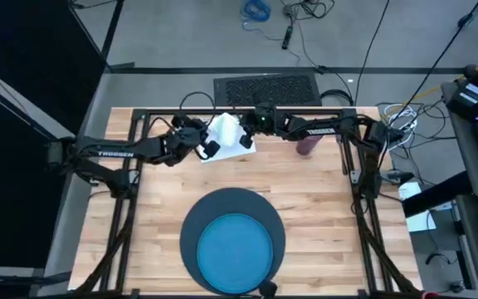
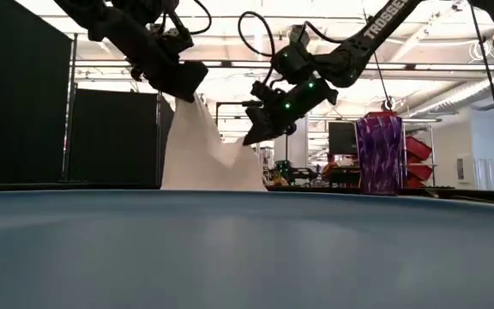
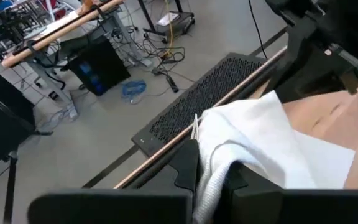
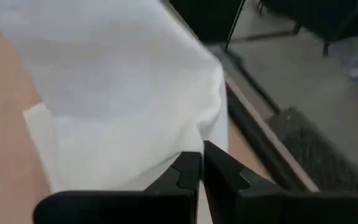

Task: Set table place
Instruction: Fold the white napkin

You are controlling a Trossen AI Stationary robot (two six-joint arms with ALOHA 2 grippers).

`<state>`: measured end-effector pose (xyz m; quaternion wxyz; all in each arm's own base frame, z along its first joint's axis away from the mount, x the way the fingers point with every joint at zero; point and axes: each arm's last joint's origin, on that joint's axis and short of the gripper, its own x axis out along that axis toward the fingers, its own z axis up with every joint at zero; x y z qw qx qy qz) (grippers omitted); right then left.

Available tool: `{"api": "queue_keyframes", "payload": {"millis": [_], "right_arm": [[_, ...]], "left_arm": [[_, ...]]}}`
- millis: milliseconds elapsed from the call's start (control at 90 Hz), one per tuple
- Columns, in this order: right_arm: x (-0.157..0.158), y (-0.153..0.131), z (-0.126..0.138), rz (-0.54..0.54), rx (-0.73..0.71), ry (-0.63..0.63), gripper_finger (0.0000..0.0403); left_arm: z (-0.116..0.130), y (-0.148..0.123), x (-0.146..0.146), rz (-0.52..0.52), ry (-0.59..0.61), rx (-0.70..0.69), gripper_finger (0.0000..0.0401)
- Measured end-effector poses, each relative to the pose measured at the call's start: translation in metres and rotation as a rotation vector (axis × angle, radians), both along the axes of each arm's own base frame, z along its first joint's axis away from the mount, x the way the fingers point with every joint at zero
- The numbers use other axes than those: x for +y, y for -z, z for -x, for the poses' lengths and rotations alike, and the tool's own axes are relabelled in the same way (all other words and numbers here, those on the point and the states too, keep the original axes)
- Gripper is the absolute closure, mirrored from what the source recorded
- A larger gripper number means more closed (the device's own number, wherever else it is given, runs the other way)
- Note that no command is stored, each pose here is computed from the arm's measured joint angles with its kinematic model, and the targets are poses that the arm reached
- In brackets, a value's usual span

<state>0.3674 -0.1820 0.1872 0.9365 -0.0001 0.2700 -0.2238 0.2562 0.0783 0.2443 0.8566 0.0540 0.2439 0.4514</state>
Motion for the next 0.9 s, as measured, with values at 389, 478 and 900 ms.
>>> {"api": "queue_keyframes", "payload": {"millis": [389, 478, 900], "right_arm": [[0.008, 0.004, 0.0, -0.089, 0.02, 0.0, 0.0403], [0.015, 0.007, -0.001, -0.12, 0.041, -0.002, 0.0403], [0.052, 0.015, -0.009, -0.2, 0.129, -0.054, 0.0403]], "left_arm": [[0.001, 0.007, -0.009, 0.06, -0.004, 0.006, 0.0401], [0.002, 0.009, -0.01, 0.077, -0.011, 0.013, 0.0401], [0.009, 0.031, -0.019, 0.143, -0.029, 0.0, 0.0401]]}}
